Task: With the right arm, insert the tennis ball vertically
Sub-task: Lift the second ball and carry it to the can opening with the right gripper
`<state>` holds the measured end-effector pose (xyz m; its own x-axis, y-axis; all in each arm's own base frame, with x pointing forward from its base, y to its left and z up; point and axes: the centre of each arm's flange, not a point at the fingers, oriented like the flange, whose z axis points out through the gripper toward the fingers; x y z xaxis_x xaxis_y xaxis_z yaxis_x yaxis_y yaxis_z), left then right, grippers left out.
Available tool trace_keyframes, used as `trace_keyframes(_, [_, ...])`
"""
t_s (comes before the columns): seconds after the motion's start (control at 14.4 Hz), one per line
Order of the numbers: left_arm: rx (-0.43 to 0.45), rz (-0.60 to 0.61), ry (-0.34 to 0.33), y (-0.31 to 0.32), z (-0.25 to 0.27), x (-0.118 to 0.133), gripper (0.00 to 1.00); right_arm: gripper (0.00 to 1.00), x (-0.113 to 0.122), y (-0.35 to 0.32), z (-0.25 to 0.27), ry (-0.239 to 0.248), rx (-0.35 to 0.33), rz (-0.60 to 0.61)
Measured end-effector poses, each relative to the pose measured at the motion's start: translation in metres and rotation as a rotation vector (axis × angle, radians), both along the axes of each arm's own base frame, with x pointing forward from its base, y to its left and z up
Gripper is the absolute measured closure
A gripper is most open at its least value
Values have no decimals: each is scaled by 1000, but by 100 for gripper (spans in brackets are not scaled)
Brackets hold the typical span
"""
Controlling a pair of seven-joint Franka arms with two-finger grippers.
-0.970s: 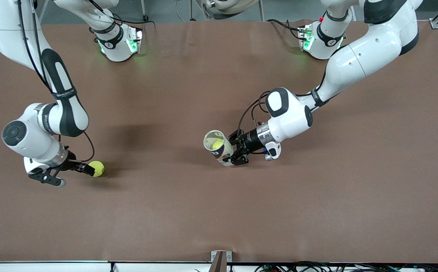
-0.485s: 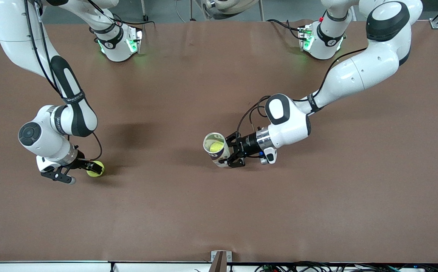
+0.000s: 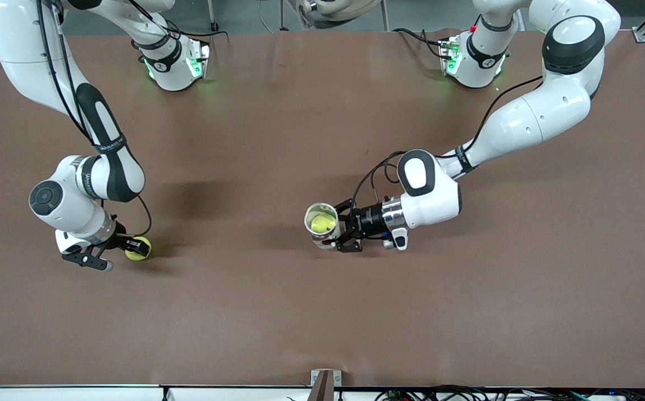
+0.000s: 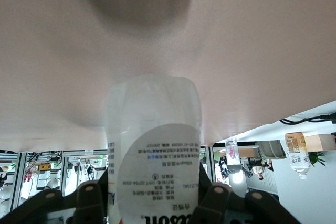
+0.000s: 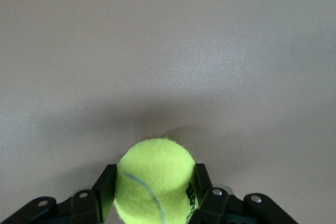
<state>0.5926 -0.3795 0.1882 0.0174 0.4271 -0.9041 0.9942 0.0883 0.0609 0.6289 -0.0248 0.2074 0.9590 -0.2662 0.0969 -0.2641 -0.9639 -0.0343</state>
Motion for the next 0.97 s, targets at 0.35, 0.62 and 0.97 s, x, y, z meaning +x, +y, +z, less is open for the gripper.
trace_keyframes(0.35, [-4, 0, 1, 0, 0, 1, 36, 37, 3, 35, 39, 96, 36, -92])
trace_keyframes(0.62, [-5, 1, 1, 0, 0, 1, 32, 37, -11, 127, 127, 170, 76, -255])
trace_keyframes(0.97, [-5, 1, 1, 0, 0, 1, 28, 37, -39, 262, 220, 224, 174, -483])
